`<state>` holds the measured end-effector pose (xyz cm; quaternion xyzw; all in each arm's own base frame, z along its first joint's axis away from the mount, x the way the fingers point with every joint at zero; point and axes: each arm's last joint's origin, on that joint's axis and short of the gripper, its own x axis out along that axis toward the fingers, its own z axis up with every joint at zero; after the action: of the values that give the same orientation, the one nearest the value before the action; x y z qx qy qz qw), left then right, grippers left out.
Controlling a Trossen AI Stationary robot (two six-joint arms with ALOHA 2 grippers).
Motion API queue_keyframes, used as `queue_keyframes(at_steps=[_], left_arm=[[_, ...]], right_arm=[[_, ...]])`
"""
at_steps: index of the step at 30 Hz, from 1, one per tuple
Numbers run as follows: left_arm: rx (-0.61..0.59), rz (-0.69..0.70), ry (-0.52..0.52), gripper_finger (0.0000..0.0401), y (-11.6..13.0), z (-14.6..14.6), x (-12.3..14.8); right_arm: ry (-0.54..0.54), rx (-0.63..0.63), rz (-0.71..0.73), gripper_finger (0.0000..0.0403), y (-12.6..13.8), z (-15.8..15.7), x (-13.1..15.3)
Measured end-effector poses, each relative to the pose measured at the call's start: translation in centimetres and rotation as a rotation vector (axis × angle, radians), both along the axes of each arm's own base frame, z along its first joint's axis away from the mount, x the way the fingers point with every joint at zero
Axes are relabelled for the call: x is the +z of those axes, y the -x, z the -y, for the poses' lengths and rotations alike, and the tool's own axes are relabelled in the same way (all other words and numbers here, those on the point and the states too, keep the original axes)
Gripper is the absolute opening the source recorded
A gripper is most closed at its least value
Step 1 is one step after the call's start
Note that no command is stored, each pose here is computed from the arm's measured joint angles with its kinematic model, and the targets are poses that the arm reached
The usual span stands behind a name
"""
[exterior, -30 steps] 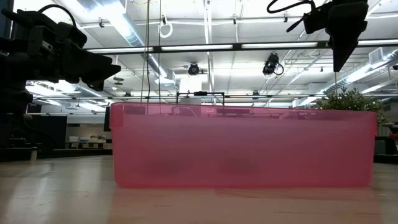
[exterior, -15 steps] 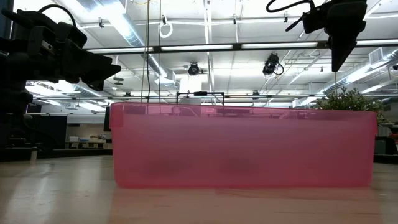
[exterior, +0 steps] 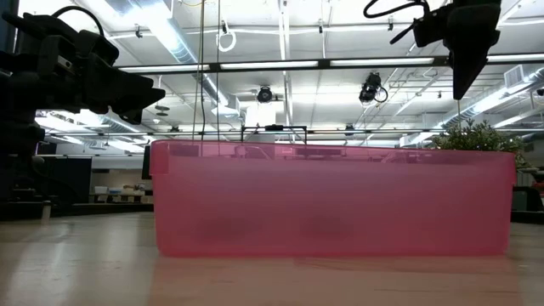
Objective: Sort spring keychains
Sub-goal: Put the top yellow spring keychain into the transparent bin
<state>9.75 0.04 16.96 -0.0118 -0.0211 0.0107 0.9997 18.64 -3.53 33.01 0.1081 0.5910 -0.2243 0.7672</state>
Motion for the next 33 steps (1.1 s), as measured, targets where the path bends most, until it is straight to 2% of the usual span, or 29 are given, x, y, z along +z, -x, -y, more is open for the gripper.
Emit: queue_keyframes(at_steps=[7,14,24,33], left_arm=[[0.0,0.0,0.0,0.0172,0.0,0.0,0.0],[0.001,0.0,0.0,0.0172,0.0,0.0,0.0],[0.001,0.0,0.0,0.0172,0.0,0.0,0.0],[0.0,0.0,0.0,0.0172,0.0,0.0,0.0]], right_arm=[[-0.055,0.016,-0.051,0.0291,0.0,-0.5,-3.1],[-0.062,0.022,-0.098,0.0291,0.2,-0.6,-4.7],[-0.058,0.022,-0.061,0.0291,0.3,-0.9,-4.5],[-0.065,0.043,-0.015,0.0291,0.8,-2.6,-3.9]])
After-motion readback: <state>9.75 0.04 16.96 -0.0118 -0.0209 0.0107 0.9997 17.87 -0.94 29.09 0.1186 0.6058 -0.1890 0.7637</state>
